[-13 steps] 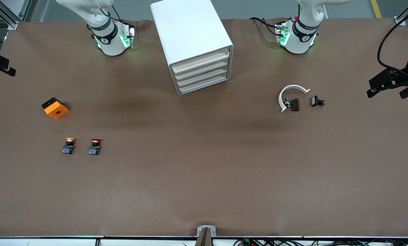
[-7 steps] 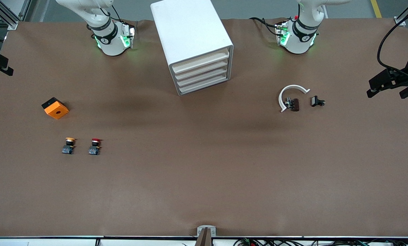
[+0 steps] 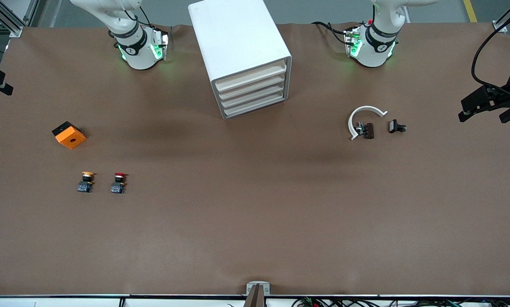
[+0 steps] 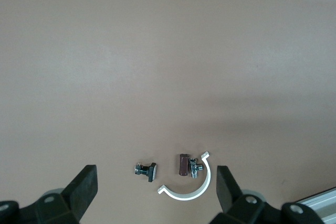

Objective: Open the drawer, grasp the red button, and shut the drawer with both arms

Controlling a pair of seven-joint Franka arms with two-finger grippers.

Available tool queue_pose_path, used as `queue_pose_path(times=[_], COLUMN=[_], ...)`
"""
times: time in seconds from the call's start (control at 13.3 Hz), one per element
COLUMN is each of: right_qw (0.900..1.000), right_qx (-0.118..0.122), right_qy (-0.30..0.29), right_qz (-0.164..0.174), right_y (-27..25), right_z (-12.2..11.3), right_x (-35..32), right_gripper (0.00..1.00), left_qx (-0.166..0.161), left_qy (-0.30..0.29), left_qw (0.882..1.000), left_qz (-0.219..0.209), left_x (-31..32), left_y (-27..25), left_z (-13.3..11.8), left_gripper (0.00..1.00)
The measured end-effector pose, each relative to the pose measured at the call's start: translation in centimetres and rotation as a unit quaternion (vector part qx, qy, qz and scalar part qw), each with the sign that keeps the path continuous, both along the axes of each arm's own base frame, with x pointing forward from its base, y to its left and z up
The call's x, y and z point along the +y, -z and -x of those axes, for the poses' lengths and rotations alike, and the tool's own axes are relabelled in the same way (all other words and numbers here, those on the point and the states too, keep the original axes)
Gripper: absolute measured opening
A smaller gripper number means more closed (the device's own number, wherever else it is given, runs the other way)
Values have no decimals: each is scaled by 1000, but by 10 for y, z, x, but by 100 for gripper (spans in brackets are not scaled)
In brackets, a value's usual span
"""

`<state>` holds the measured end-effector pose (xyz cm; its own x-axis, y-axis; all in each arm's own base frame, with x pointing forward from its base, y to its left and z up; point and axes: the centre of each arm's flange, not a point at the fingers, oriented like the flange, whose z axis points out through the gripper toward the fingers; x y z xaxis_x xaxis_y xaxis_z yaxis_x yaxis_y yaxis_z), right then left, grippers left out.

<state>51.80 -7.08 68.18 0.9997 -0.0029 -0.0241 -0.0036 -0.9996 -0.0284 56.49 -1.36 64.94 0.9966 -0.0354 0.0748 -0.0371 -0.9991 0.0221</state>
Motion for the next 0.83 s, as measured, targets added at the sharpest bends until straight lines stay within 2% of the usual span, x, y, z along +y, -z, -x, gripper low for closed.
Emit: queue_pose_path(times=[0.83], right_qw=[1000], right_qx=[-6], right_qy=[-1], right_qz=[0], right_y=[-5], right_z=[4], right_x=[2], right_gripper=[100], left_qx=[0], left_qy=[0], left_qw=[1000], left_qz=[0], left_x=[0], left_y=[0], left_z=[0], left_gripper=[100])
